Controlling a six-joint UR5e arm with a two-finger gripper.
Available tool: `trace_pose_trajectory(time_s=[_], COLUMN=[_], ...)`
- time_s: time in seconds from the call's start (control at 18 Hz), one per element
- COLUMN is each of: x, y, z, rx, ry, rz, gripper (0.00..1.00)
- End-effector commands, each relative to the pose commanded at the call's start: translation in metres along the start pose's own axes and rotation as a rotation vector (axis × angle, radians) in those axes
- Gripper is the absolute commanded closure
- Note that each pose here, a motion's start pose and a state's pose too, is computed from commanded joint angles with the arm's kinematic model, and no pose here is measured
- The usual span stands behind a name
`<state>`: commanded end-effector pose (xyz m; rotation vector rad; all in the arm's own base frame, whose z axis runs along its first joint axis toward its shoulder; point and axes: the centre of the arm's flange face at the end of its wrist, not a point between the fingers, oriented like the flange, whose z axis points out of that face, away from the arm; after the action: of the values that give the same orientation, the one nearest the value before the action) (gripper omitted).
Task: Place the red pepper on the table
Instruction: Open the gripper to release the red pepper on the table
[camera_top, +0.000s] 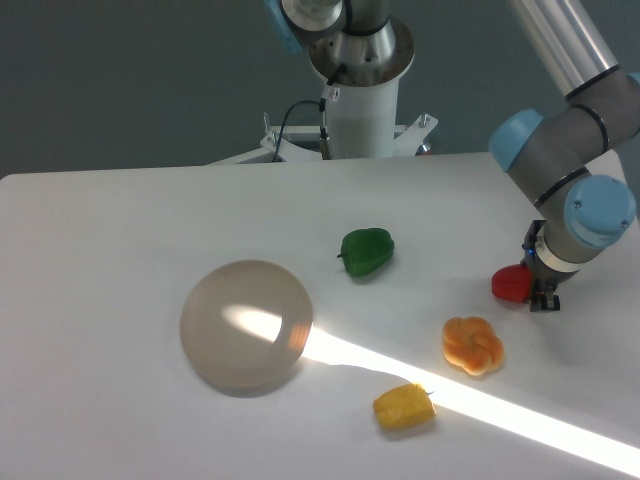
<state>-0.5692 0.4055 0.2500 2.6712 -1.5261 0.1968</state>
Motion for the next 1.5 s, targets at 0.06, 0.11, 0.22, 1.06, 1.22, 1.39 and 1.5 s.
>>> trace_pose_trajectory(time_s=[0.06, 0.11, 0.22, 1.06, 1.22, 1.39, 1.5], x=[0.0, 0.0, -0.002, -0.004, -0.004, -0.004, -0.004], y=[0.0, 0.001, 0.003, 0.002, 0.003, 0.003, 0.002], z=[-0.001, 0.001, 0.0, 0.002, 0.0, -0.003, -0.01], rx=[-0.002, 0.0, -0.001, -0.002, -0.003, -0.007, -0.012], ry=[-0.002, 0.0, -0.003, -0.002, -0.002, -0.005, -0.012], rz=[0.0, 0.0, -0.002, 0.003, 0.004, 0.004, 0.002], gripper=[0.48, 0.48, 0.46, 0.21, 0.14, 0.05, 0.0])
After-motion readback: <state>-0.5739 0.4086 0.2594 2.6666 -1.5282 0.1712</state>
